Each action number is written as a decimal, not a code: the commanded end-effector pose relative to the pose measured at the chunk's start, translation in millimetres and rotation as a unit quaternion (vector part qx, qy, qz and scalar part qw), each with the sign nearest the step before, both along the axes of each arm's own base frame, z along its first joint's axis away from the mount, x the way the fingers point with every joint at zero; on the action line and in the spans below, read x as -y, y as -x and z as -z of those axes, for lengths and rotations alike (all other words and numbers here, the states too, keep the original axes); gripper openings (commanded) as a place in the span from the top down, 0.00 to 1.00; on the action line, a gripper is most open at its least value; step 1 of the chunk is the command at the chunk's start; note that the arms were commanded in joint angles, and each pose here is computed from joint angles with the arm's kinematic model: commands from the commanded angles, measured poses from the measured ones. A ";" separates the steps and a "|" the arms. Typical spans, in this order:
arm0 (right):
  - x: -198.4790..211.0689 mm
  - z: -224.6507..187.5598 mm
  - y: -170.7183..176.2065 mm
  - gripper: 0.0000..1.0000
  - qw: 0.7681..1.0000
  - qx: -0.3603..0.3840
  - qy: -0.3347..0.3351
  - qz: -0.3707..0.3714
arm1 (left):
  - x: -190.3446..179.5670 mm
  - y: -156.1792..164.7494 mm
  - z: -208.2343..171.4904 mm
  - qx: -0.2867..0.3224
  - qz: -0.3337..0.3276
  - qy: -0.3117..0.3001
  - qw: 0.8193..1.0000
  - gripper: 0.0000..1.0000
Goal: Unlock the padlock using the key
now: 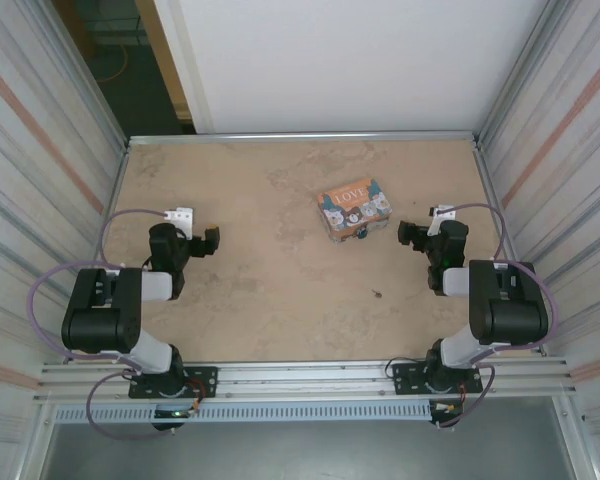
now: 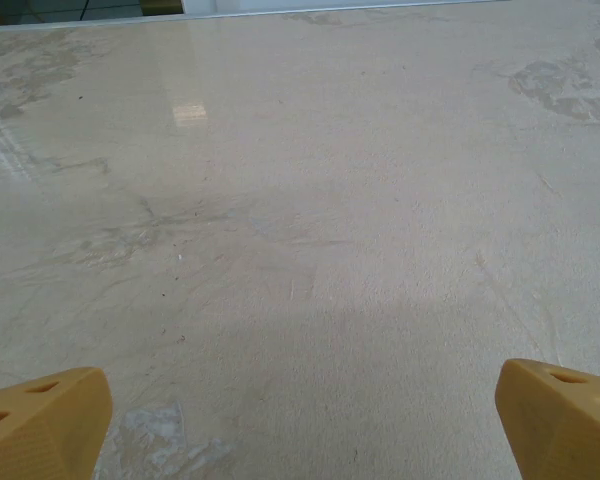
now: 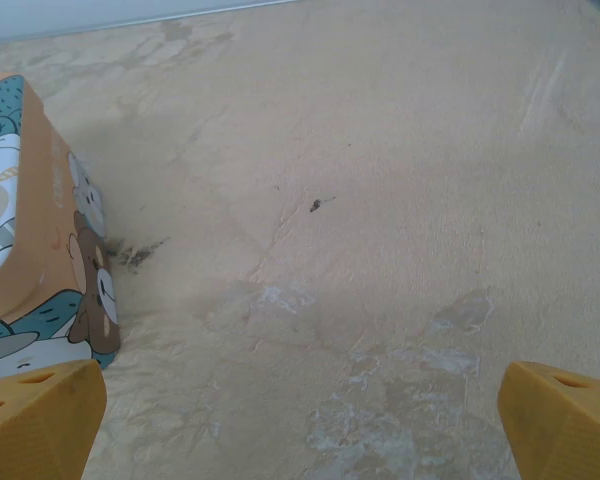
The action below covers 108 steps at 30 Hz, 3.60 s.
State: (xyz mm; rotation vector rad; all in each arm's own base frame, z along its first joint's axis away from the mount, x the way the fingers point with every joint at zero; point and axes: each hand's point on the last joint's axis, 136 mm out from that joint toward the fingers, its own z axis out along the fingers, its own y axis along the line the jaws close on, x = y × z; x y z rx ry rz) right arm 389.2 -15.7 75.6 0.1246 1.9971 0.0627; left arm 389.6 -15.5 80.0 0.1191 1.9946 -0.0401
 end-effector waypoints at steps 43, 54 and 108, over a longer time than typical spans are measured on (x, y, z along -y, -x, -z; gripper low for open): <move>1.4 -5.2 -5.6 0.01 1.000 0.004 0.006 0.005 | -4.0 -6.0 -11.0 0.016 -0.009 -0.002 1.000 0.01; -5.4 -11.0 -4.0 0.01 1.000 0.011 0.021 -0.004 | -6.8 -0.4 -20.7 0.035 -0.018 0.000 0.999 0.01; -91.8 -31.9 -55.7 0.01 0.925 -0.154 -0.303 -0.169 | 338.6 0.1 -39.2 -0.301 0.214 0.401 0.839 0.01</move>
